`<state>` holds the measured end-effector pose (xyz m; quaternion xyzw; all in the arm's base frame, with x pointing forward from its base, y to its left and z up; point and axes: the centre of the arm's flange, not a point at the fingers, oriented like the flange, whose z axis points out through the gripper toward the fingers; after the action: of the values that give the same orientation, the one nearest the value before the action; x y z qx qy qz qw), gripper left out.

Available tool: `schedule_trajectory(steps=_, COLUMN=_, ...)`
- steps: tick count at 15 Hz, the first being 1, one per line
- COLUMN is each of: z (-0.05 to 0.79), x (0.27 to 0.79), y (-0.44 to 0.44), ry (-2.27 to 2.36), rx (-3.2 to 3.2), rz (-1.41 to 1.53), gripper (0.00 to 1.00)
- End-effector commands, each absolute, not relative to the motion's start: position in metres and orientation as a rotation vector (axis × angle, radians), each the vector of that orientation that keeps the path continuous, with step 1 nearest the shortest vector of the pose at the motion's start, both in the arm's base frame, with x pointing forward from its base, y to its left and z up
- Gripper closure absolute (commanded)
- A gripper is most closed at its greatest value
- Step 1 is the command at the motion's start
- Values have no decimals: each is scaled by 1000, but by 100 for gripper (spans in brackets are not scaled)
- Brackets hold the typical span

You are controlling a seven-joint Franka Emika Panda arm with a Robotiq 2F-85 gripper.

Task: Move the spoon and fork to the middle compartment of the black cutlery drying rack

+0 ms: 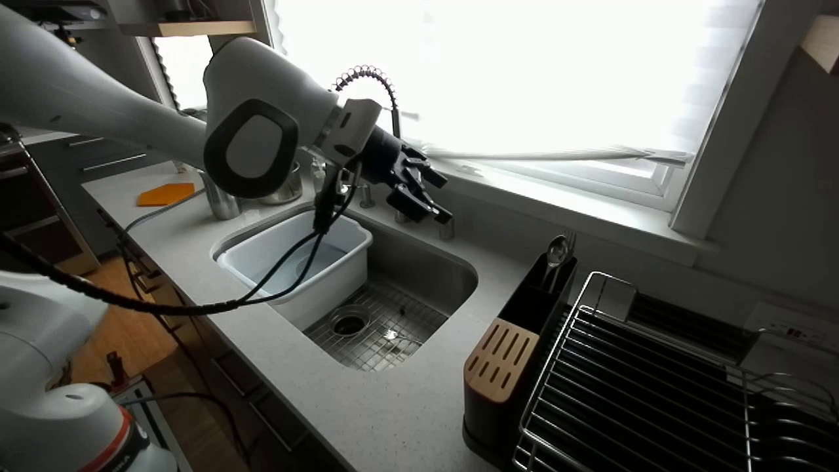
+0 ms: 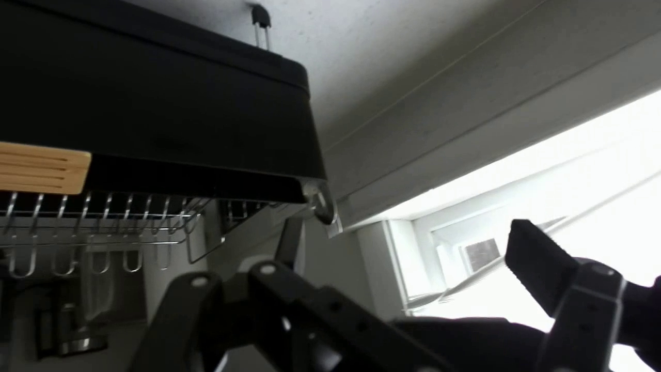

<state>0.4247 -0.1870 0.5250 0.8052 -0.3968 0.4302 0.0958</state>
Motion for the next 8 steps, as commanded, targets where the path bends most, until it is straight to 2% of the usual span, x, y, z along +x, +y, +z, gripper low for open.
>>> schedule_trajectory(steps=1, z=515, x=480, y=-211, ry=-1327, rx=2236, rz=1200, gripper=0)
schedule_trajectory(steps=8, z=496, x=524, y=-237, ry=-1268, rx=2135, rz=1120, gripper=0)
